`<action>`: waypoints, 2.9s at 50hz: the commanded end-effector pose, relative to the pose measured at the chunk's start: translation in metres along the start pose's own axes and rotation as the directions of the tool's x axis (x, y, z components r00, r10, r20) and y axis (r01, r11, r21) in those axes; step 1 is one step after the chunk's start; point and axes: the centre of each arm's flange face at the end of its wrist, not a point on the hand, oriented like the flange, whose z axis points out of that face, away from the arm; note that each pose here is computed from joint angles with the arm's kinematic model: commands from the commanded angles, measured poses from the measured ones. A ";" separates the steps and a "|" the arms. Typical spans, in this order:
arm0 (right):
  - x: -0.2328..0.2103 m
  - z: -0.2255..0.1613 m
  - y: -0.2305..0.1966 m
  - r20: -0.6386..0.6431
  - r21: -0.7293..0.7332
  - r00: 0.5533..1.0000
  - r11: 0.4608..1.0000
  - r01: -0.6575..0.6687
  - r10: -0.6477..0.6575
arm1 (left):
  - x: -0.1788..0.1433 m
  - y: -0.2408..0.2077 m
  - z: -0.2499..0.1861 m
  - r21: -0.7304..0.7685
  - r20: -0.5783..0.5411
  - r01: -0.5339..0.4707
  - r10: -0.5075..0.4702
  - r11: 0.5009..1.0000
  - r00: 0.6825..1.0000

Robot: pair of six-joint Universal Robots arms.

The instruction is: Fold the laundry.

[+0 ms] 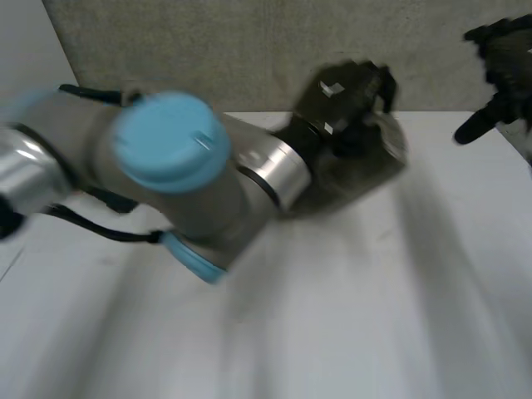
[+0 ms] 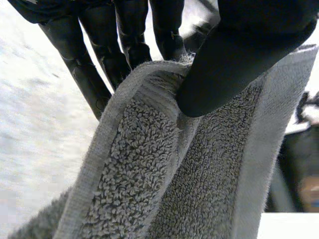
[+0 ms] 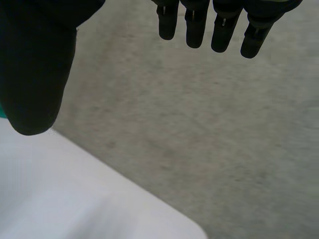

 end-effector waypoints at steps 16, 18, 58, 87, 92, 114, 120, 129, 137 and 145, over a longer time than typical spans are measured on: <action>0.005 0.004 0.026 0.087 -0.133 0.977 0.970 0.203 -0.192 | -0.062 -0.033 -0.042 -0.121 0.172 -0.190 0.209 0.974 0.963; 0.000 -0.002 0.033 0.147 -0.174 0.960 0.949 0.262 -0.239 | -0.071 -0.038 -0.049 -0.139 0.193 -0.237 0.261 0.961 0.946; -0.082 -0.029 0.189 0.333 -0.370 0.942 0.911 0.181 -0.052 | -0.289 0.124 -0.055 -0.402 0.138 -0.535 0.627 0.743 0.767; -0.060 -0.021 0.123 0.272 -0.206 0.948 0.953 0.224 -0.164 | -0.269 0.073 -0.025 -0.356 0.294 -0.582 0.679 0.731 0.673; -0.046 -0.026 0.071 0.236 -0.107 0.945 0.961 0.255 -0.225 | -0.225 -0.009 -0.042 -0.358 0.299 -0.567 0.667 0.741 0.683; -0.018 -0.041 -0.003 0.317 -0.091 0.887 0.921 0.380 -0.335 | -0.100 -0.098 -0.126 -0.347 0.312 -0.412 0.518 0.842 0.796; -0.039 0.000 0.056 0.355 -0.194 0.903 0.926 0.323 -0.241 | -0.145 -0.013 -0.111 -0.504 0.292 -0.287 0.473 0.815 0.831; -0.057 0.053 0.114 0.117 -0.227 0.979 0.955 0.191 -0.168 | -0.228 0.035 -0.067 -0.495 0.450 -0.315 0.549 0.810 0.704; -0.093 0.040 0.127 0.156 -0.217 0.974 0.957 0.195 -0.163 | -0.257 0.016 -0.036 -0.291 0.562 -0.489 0.560 0.822 0.608; -0.101 0.033 0.133 0.185 -0.229 0.966 0.949 0.218 -0.178 | -0.210 0.033 -0.051 -0.340 0.448 -0.440 0.554 0.831 0.702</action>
